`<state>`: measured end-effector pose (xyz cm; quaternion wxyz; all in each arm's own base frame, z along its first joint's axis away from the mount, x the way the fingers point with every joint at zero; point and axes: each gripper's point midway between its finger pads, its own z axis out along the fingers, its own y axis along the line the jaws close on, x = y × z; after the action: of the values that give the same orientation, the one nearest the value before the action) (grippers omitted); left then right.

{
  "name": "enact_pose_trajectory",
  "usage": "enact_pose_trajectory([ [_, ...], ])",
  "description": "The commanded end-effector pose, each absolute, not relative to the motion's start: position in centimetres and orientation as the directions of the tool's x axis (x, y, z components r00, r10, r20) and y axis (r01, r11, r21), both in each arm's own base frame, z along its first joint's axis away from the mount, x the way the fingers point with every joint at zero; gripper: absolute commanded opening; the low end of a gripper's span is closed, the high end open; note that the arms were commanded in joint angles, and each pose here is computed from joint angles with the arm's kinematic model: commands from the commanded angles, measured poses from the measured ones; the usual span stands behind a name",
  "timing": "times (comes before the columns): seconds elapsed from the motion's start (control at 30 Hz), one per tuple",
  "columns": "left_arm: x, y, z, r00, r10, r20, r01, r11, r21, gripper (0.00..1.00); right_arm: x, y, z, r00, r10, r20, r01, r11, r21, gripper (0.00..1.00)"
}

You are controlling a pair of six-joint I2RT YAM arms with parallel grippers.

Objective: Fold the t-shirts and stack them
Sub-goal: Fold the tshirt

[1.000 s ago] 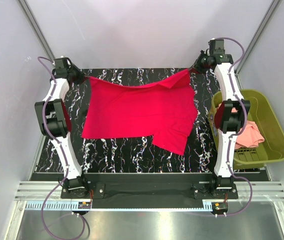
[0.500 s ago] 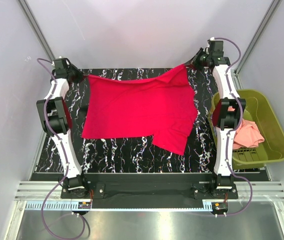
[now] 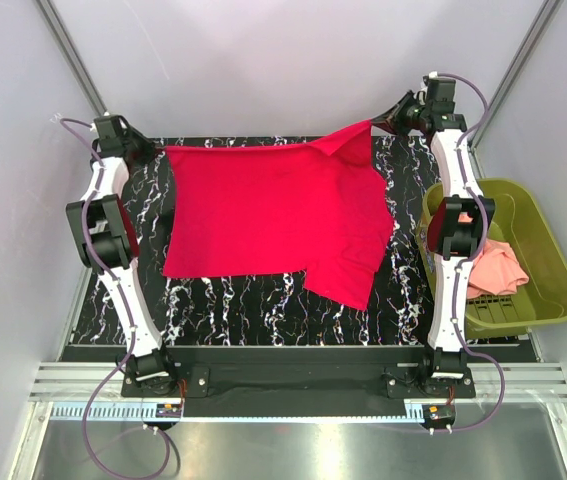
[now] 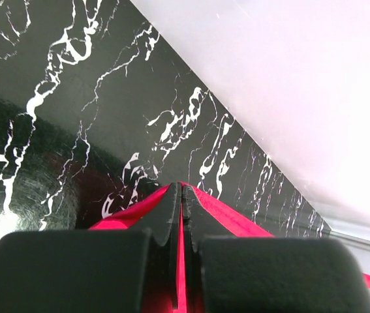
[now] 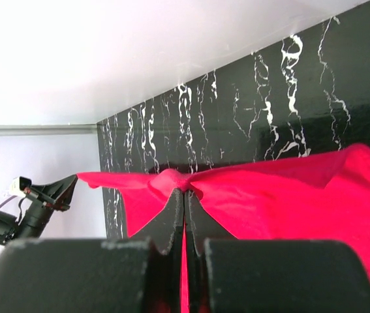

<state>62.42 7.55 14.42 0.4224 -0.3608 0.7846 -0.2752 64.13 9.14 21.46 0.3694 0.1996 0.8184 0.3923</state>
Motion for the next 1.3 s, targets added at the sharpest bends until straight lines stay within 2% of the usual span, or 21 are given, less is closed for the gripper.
enact_pose_trajectory([
  [0.0, 62.7, 7.5, 16.3, -0.364, -0.792, -0.489, -0.280, 0.594, -0.754, 0.00, 63.8, 9.4, 22.9, -0.649, 0.606, -0.461, 0.001, 0.606, 0.796, 0.00],
  [0.63, 57.6, 5.3, 12.5, -0.526, -0.745, -0.409, -0.397, 0.641, -0.657, 0.00, 55.7, 8.2, 21.4, -0.737, 0.528, -0.422, 0.121, 0.717, 0.686, 0.00],
  [1.03, 53.4, 5.2, 9.9, -0.616, -0.705, -0.351, -0.469, 0.687, -0.555, 0.00, 51.9, 8.5, 16.1, -0.829, 0.498, -0.254, 0.239, 0.727, 0.644, 0.00],
  [1.27, 51.9, 5.1, 8.9, -0.637, -0.696, -0.332, -0.488, 0.697, -0.525, 0.00, 50.6, 7.9, 13.7, -0.850, 0.479, -0.219, 0.277, 0.760, 0.588, 0.01],
])
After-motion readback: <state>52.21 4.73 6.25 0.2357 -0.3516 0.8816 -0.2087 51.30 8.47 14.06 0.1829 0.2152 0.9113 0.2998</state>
